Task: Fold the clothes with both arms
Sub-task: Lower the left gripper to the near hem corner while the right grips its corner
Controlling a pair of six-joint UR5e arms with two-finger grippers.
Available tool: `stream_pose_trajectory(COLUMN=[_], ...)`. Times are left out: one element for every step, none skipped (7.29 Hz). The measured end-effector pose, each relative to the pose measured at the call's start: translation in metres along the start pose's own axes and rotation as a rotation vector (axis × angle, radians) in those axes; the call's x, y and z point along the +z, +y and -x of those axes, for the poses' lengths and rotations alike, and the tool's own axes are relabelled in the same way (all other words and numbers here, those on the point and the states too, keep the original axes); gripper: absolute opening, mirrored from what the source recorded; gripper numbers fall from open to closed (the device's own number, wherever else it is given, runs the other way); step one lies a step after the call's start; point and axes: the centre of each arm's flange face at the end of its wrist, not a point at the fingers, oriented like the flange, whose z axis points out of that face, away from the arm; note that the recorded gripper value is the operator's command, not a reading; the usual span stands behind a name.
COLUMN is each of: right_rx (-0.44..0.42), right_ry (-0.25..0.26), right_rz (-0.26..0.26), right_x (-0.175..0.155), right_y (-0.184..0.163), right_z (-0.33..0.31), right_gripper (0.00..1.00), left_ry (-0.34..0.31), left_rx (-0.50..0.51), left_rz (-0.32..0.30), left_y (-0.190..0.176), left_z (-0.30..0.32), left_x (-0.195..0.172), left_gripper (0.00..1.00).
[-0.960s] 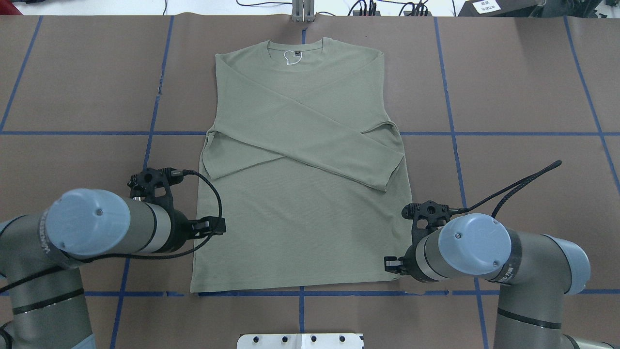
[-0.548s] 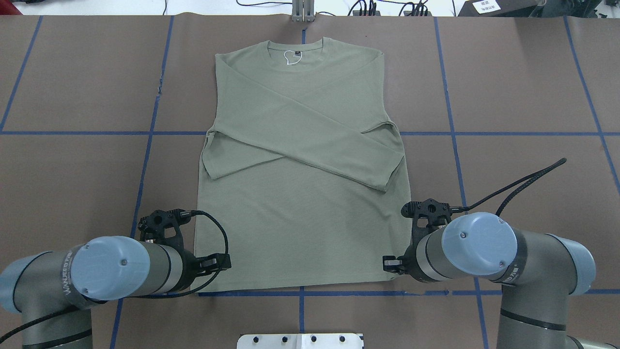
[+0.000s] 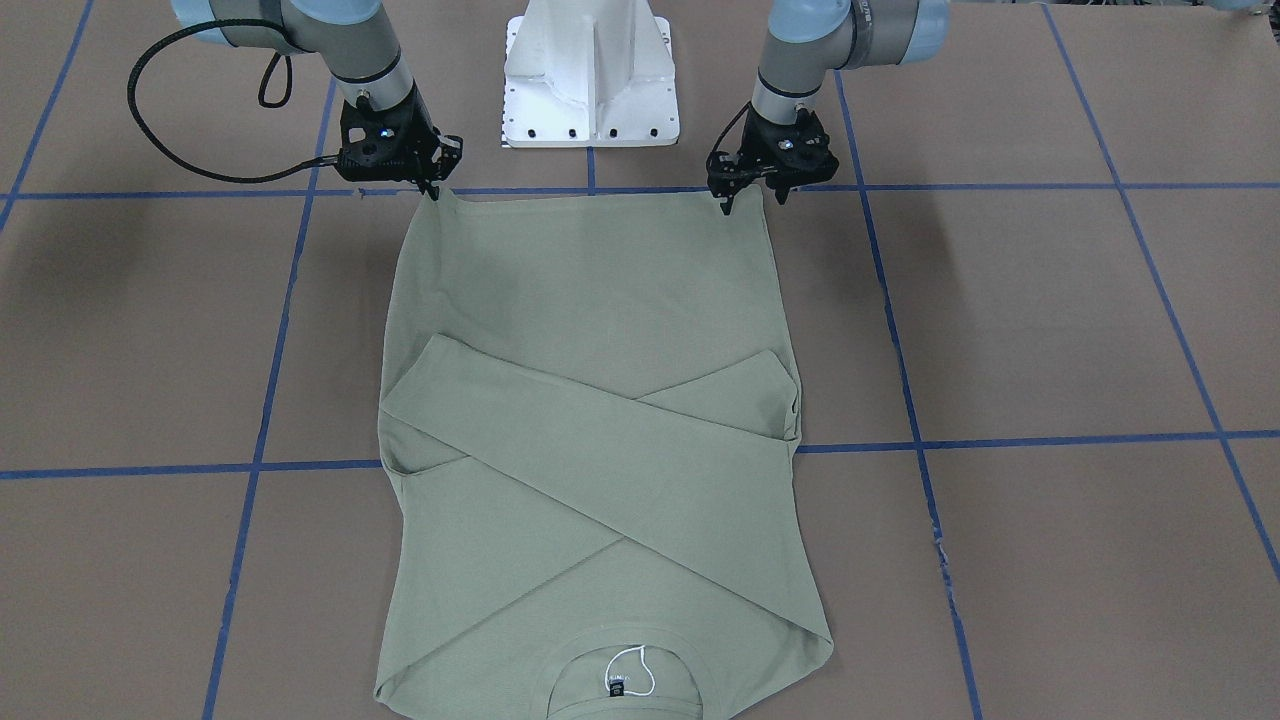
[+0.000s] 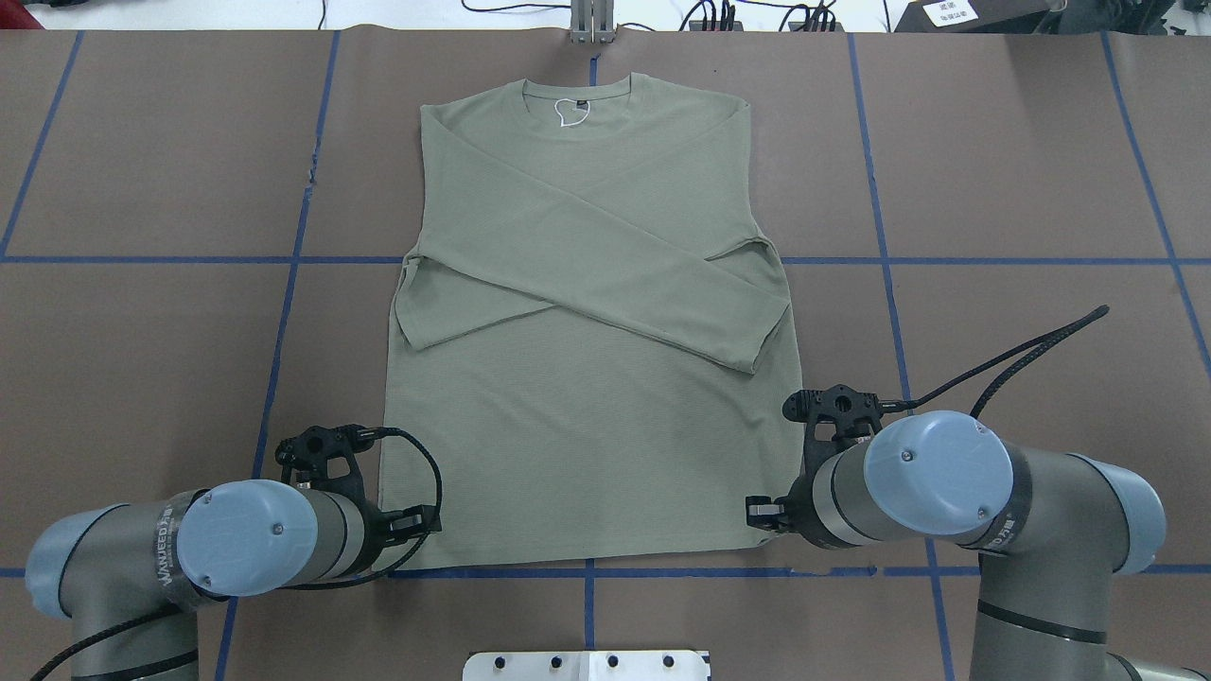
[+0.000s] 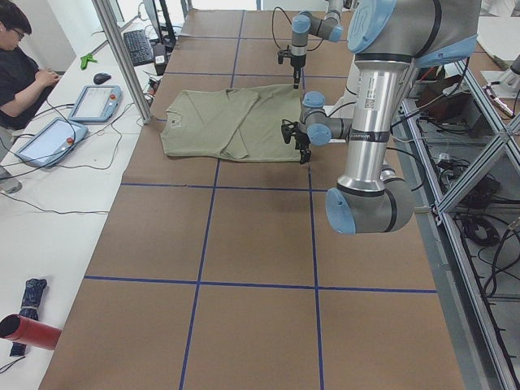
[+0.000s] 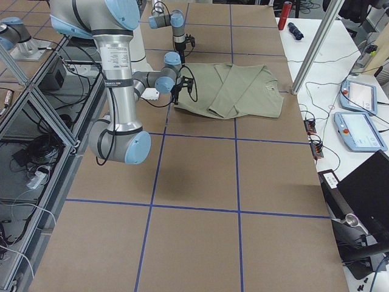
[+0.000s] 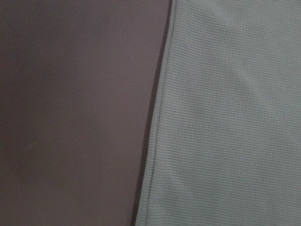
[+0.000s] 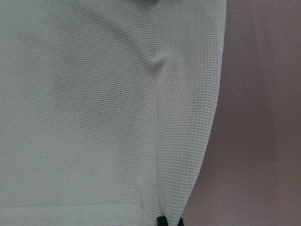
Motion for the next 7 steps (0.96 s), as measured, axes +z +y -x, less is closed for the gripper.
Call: stream_pose_trajectory(right_rx=[0.001, 0.003, 0.004, 0.005, 0.006, 0.007, 0.008], right_ry=[0.000, 0.000, 0.001, 0.001, 0.001, 0.000, -0.002], right_rz=[0.000, 0.000, -0.001, -0.001, -0.002, -0.003, -0.003], right_x=[0.000, -0.001, -0.001, -0.001, -0.001, -0.002, -0.003], right_y=[-0.001, -0.001, -0.002, -0.003, -0.003, -0.004, -0.005], right_z=[0.000, -0.001, -0.001, -0.001, -0.002, -0.002, -0.002], right_gripper=[0.00, 0.00, 0.00, 0.00, 0.00, 0.00, 0.00], left_ry=[-0.003, -0.010, -0.022, -0.031, -0.036, -0.037, -0.037], left_rx=[0.002, 0.005, 0.008, 0.010, 0.012, 0.009, 0.004], left_rz=[0.001, 0.005, 0.007, 0.010, 0.012, 0.014, 0.015], left_y=[0.002, 0.005, 0.007, 0.009, 0.011, 0.012, 0.013], left_z=[0.000, 0.000, 0.000, 0.001, 0.001, 0.000, -0.001], left_x=[0.001, 0.002, 0.003, 0.004, 0.004, 0.004, 0.004], left_gripper=[0.85, 0.83, 0.79, 0.72, 0.55, 0.37, 0.24])
